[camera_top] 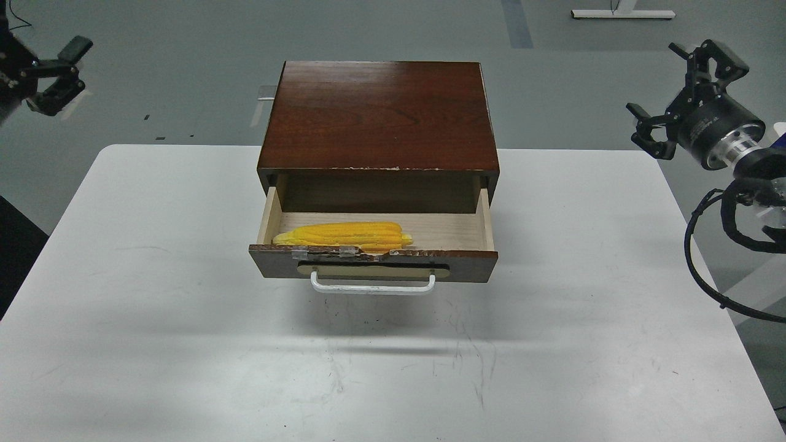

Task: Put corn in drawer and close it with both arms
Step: 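Withdraw the right gripper up and away from the drawer, then bring the left gripper down in front of the drawer front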

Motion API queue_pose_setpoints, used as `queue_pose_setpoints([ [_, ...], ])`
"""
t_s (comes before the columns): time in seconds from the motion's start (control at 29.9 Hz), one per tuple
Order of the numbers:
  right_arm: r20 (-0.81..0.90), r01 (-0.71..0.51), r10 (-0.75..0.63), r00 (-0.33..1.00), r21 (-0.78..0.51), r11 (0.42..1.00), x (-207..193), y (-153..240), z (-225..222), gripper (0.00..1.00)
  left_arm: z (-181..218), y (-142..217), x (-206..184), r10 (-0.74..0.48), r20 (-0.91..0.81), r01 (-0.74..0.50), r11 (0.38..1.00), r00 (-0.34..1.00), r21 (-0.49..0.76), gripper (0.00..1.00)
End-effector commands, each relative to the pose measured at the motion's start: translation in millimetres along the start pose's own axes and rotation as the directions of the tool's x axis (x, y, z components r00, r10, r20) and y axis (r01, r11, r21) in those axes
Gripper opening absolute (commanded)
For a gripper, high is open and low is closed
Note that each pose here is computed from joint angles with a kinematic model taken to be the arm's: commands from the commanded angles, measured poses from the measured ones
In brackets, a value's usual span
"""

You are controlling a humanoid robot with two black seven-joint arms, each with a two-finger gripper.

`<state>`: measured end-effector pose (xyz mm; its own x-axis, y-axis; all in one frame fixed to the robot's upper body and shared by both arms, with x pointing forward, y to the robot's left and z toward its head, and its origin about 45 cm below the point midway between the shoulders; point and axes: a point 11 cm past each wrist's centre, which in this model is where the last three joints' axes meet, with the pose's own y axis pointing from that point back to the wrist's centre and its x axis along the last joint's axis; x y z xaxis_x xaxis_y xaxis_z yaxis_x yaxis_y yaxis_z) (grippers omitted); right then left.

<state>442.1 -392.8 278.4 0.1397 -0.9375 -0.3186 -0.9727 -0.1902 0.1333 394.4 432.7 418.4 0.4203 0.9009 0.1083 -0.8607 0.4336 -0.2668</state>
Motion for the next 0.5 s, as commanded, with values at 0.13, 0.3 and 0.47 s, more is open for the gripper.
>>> queue_pose_setpoints([
  [0.13, 0.0, -0.031, 0.031, 1.0, -0.04, 0.999, 14, 10, 19, 1.0, 67, -27, -76, -0.291, 0.587, 0.301, 0.95, 0.755, 0.083, 0.98],
  [0.3, -0.008, -0.065, 0.065, 0.998, -0.065, 0.996, 29, 21, 28, 1.0, 60, -9, -146, -0.432, 0.799, 0.469, 0.856, 0.419, 0.217, 0.98],
  [0.47, -0.01, -0.092, 0.092, 0.996, -0.095, 0.991, 40, 31, 41, 1.0, 17, -2, -184, -0.555, 0.735, 0.572, 0.771, 0.389, 0.28, 0.98],
])
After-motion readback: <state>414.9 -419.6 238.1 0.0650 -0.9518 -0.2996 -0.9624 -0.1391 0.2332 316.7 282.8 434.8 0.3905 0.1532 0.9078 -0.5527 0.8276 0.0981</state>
